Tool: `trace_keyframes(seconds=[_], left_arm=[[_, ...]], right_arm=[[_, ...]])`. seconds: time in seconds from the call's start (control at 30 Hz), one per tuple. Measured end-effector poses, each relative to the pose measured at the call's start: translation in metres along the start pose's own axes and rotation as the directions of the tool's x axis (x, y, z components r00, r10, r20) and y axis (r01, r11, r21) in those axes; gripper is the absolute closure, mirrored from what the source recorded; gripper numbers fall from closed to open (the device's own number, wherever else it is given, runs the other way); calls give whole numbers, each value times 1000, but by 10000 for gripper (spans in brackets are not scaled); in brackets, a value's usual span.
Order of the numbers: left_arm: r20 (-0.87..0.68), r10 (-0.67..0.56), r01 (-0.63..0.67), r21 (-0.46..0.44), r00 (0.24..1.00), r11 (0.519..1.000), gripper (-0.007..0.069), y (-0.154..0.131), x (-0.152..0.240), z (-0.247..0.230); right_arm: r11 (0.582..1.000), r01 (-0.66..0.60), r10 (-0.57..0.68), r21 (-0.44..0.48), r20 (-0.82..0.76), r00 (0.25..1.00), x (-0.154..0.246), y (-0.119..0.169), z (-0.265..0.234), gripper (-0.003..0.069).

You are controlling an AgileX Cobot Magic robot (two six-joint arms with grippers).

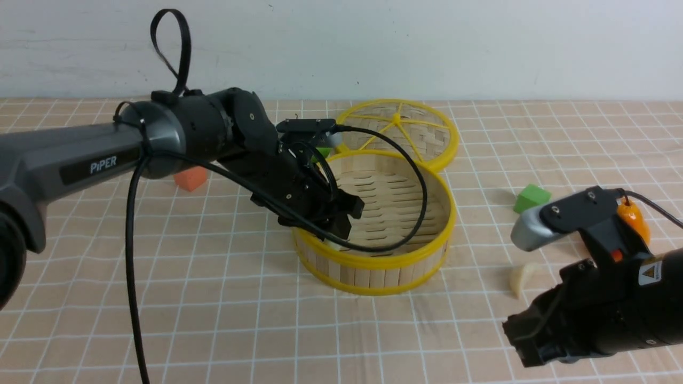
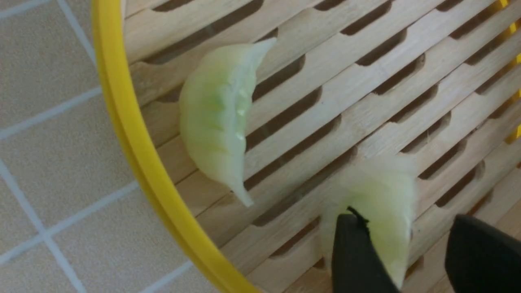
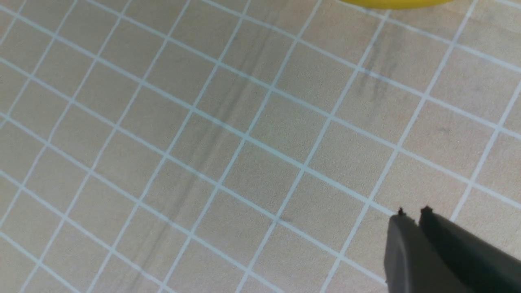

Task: Put the dumplings into the steamer on the table with the brown tablecloth.
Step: 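Place the dumpling into the bamboo steamer basket with the left gripper, then reach for and grasp a dumpling lying on the table beside the steamer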

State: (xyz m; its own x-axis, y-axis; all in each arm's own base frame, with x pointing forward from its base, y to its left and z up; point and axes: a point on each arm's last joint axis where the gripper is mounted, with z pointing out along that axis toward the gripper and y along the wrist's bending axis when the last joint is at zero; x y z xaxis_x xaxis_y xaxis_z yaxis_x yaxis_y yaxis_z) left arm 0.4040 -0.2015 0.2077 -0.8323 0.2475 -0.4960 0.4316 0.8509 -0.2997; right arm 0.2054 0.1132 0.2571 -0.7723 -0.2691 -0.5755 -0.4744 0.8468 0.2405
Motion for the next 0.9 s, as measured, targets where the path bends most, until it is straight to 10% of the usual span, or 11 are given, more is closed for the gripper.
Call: trace_keyframes(seconds=[0.3, 0.5, 0.9], left_arm=[[17, 38, -38, 17, 999, 999, 216, -9, -17, -20], [91, 115, -113, -29, 989, 993, 372, -31, -47, -96], [136, 115, -42, -447, 984, 894, 638, -36, -23, -258]], right_arm=[[1000, -2, 2, -1, 0, 1000, 0, 0, 0, 604], [1000, -1, 1, -2, -1, 1000, 0, 0, 0, 596], [999, -52, 52, 7, -51, 997, 0, -7, 27, 574]])
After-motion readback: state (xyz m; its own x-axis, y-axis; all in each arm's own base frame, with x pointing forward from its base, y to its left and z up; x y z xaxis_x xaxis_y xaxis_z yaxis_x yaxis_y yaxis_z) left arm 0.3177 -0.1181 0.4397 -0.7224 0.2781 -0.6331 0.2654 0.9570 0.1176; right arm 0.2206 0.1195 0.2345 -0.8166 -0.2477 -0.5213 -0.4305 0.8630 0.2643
